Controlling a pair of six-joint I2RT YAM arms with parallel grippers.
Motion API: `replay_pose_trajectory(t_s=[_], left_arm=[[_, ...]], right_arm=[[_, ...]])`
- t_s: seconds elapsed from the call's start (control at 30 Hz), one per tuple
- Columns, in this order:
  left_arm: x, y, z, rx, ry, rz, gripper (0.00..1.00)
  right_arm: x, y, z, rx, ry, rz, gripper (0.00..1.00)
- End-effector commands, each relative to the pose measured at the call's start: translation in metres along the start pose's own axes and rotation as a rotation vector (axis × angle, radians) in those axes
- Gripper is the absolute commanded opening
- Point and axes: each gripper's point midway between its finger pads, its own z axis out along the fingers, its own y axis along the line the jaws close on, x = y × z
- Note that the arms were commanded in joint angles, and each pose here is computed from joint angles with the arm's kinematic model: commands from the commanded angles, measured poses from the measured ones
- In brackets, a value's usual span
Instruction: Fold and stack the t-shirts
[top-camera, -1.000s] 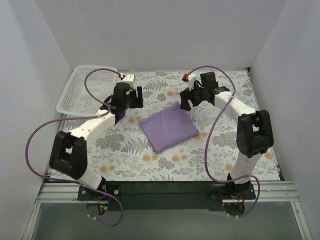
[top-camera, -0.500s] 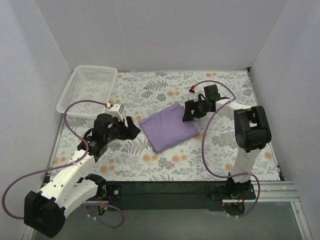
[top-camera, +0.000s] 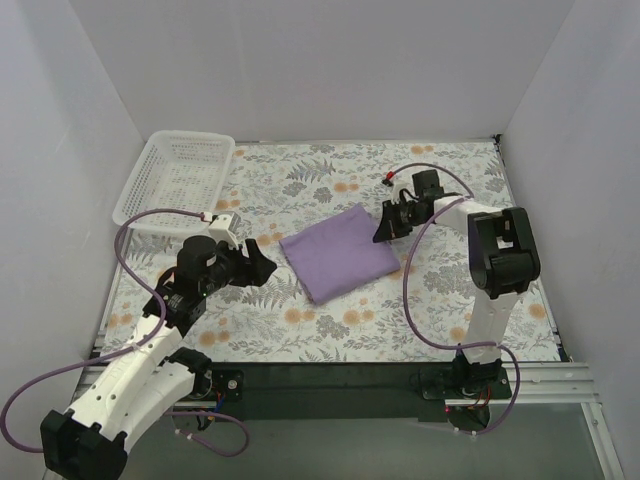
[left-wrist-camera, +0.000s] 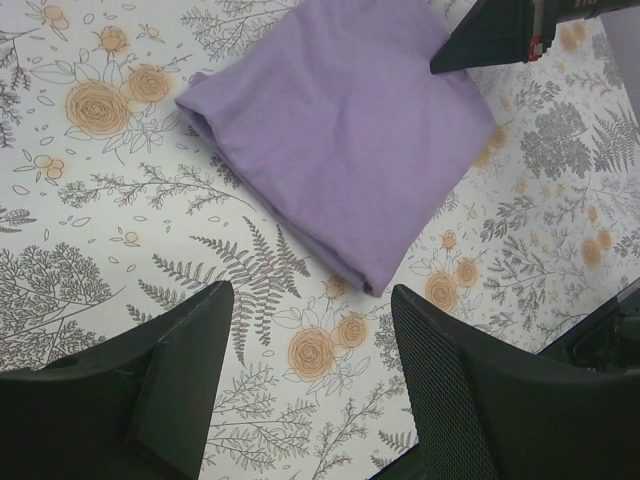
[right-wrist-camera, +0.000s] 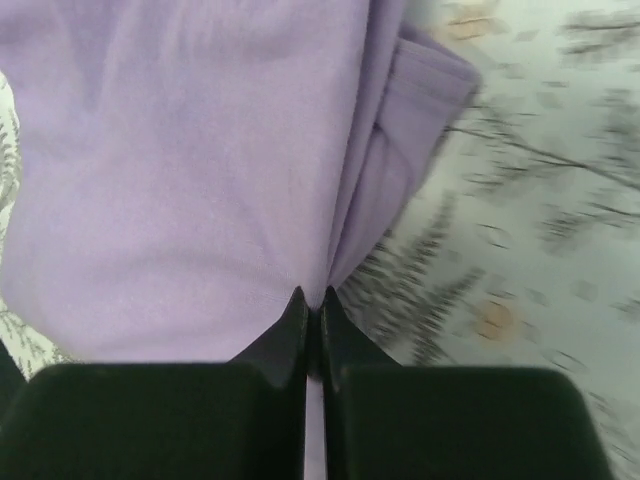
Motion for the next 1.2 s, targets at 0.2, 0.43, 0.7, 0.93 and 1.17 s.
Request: replay_pose_trajectory(t_s=[0.2,0.43,0.7,0.93,1.17], left_arm=[[-0.008,-0.002,-0.007,0.003,-0.035,0.022,0.64],[-0.007,-0.004,-0.007,0.017,-0.035,0.028,0.64],[-0.01,-0.005,-0.008,0.023,-0.051,0.034,0.64],[-0.019,0.005,-0.011,-0.044,-0.101,0.037,0.65],[-0.04,0.032,-0.014,-0.202,-0.21,0.033,0.91]], right_arm=[[-0.009,-0.146,-0.147,0.373,-0.078,0.101,0.01],[0.003,-0.232,-0.232,0.718,0.017,0.103,0.21],[-0.021,-0.215,-0.276,0.843,0.01,-0.05,0.64],[-0.021,-0.152,-0.275,0.812,0.041,-0.29,0.72],[-0.003,-0.058,-0.288,0.751,-0.213,-0.359,0.87]])
